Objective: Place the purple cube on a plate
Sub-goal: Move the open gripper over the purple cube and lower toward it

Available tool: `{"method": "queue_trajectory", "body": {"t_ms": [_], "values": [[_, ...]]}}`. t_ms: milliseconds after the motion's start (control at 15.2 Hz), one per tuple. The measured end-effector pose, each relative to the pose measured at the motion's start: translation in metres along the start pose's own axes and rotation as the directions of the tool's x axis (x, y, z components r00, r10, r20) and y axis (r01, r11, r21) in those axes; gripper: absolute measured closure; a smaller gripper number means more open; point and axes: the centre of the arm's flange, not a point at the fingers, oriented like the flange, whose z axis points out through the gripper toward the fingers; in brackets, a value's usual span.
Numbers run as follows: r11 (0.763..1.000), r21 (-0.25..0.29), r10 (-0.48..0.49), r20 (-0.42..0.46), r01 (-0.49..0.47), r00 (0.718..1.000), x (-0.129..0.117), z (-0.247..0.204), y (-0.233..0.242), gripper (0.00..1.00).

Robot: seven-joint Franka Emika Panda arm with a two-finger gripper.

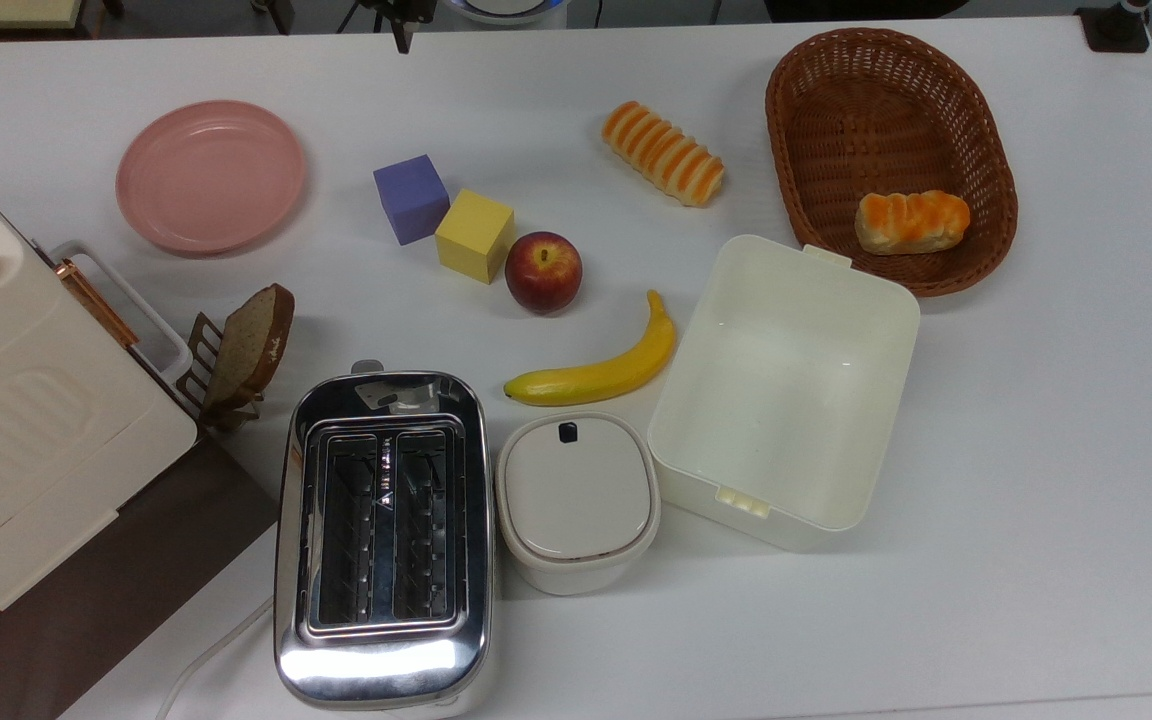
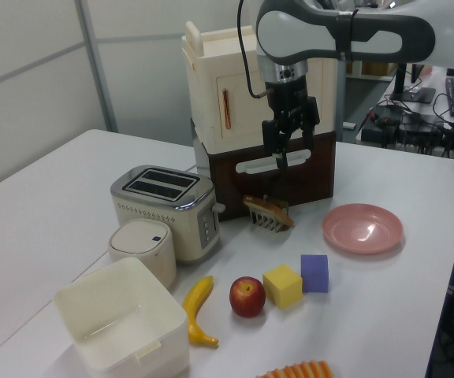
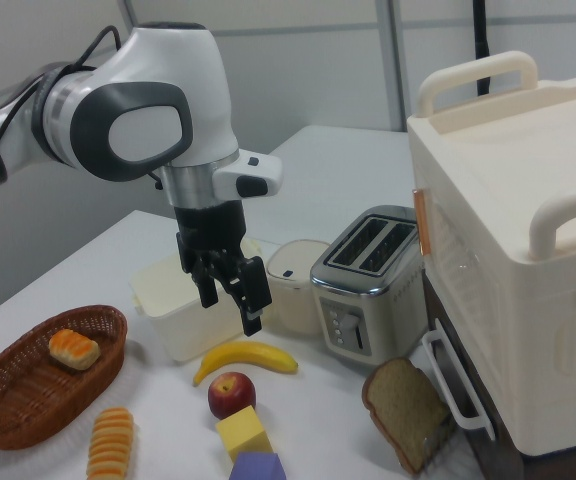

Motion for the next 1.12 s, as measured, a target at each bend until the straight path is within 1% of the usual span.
{"method": "queue_trajectory", "body": {"t_ms": [396, 725, 791, 923, 989, 1121], "values": [[1.000, 0.006, -0.002, 0.012, 0.002, 1.000, 0.004, 0.007, 0.007, 0.00], [0.995, 0.007, -0.096, 0.023, 0.096, 0.995, 0.007, 0.013, 0.006, 0.00], [0.991, 0.008, -0.135, 0.025, 0.134, 0.991, 0.007, 0.014, 0.006, 0.00], [0.954, 0.018, -0.301, 0.039, 0.300, 0.953, 0.007, 0.021, 0.007, 0.00], [0.911, 0.032, -0.412, 0.056, 0.410, 0.910, 0.006, 0.031, 0.008, 0.00], [0.863, 0.057, -0.505, 0.085, 0.502, 0.859, 0.006, 0.048, 0.008, 0.00]]}}
